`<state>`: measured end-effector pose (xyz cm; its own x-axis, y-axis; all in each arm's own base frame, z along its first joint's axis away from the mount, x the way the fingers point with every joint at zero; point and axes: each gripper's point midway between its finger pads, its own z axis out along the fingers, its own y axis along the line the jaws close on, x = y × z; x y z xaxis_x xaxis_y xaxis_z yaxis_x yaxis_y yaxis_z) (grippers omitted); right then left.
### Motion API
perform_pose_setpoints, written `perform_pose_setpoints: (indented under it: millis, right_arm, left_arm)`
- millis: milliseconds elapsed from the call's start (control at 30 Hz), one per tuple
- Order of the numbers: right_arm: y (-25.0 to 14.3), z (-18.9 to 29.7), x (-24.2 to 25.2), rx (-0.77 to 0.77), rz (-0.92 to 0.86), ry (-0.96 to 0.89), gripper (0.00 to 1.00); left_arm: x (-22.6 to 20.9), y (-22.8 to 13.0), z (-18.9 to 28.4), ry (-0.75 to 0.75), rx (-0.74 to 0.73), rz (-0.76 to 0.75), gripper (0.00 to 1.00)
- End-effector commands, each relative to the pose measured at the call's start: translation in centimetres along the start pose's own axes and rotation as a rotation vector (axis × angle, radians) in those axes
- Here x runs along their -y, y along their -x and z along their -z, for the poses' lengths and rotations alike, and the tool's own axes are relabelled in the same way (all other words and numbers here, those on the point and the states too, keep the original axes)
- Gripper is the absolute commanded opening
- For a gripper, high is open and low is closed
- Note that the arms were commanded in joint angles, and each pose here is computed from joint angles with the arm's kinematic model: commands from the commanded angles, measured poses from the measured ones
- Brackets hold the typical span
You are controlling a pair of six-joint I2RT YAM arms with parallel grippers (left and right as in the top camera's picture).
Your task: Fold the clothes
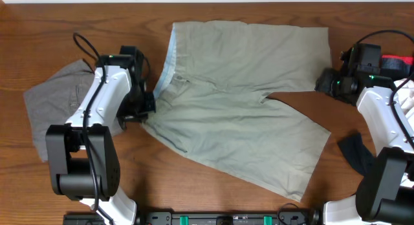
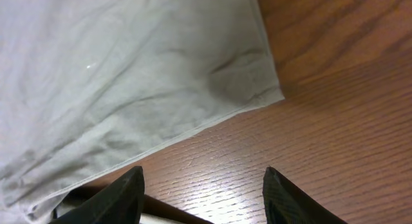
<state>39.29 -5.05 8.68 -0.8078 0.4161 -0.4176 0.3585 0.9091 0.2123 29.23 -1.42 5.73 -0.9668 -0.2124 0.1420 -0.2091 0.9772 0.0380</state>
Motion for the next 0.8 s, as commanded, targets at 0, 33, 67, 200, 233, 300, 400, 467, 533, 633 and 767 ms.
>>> perform_pose_setpoints:
  millis: [0,33,67,200,233,300,400,467,533,633,767]
  right_arm:
    - [0.5,0.2,-0.4,0.013,0.017,0.013,0.59]
    - [0.5,0.0,-0.4,0.009,0.019,0.012,0.59]
    - [0.3,-0.3,-0.4,0.003,0.029,0.012,0.61]
    - [-0.7,-1.4,-0.3,-0.035,0.03,0.009,0.64]
    - [-1.0,-1.7,-0.4,-0.047,0.031,0.01,0.64]
    - [-1.7,-2.3,-0.8,-0.076,0.033,0.029,0.64]
    - [-3.2,-2.5,-1.8,-0.143,0.051,0.096,0.63]
    - [-4.6,-2.3,-2.0,-0.204,0.062,0.114,0.65]
    - [-6.2,-1.9,-1.8,-0.272,0.067,0.115,0.7]
    - [-8.5,-1.1,-1.7,-0.371,0.083,0.132,0.72]
    - [-10.0,0.3,-2.4,-0.433,0.112,0.192,0.73]
  left_arm:
    - [-1.6,1.1,0.2,0.093,0.06,0.057,0.16]
    - [-1.5,1.9,0.5,0.084,0.098,0.059,0.27]
    - [-1.2,3.0,0.9,0.068,0.15,0.062,0.33]
    - [0.4,6.1,2.6,-0.017,0.3,0.055,0.61]
    - [1.1,6.8,3.1,-0.056,0.332,0.034,0.63]
    - [2.8,7.8,3.7,-0.135,0.378,-0.049,0.63]
    - [3.8,8.5,3.6,-0.173,0.398,-0.132,0.58]
    - [3.4,7.5,2.8,-0.161,0.341,-0.126,0.56]
    - [2.9,5.8,2.2,-0.143,0.269,-0.123,0.53]
    - [1.5,3.6,1.6,-0.083,0.171,-0.102,0.44]
    - [-1.0,1.4,1.2,0.032,0.082,-0.041,0.35]
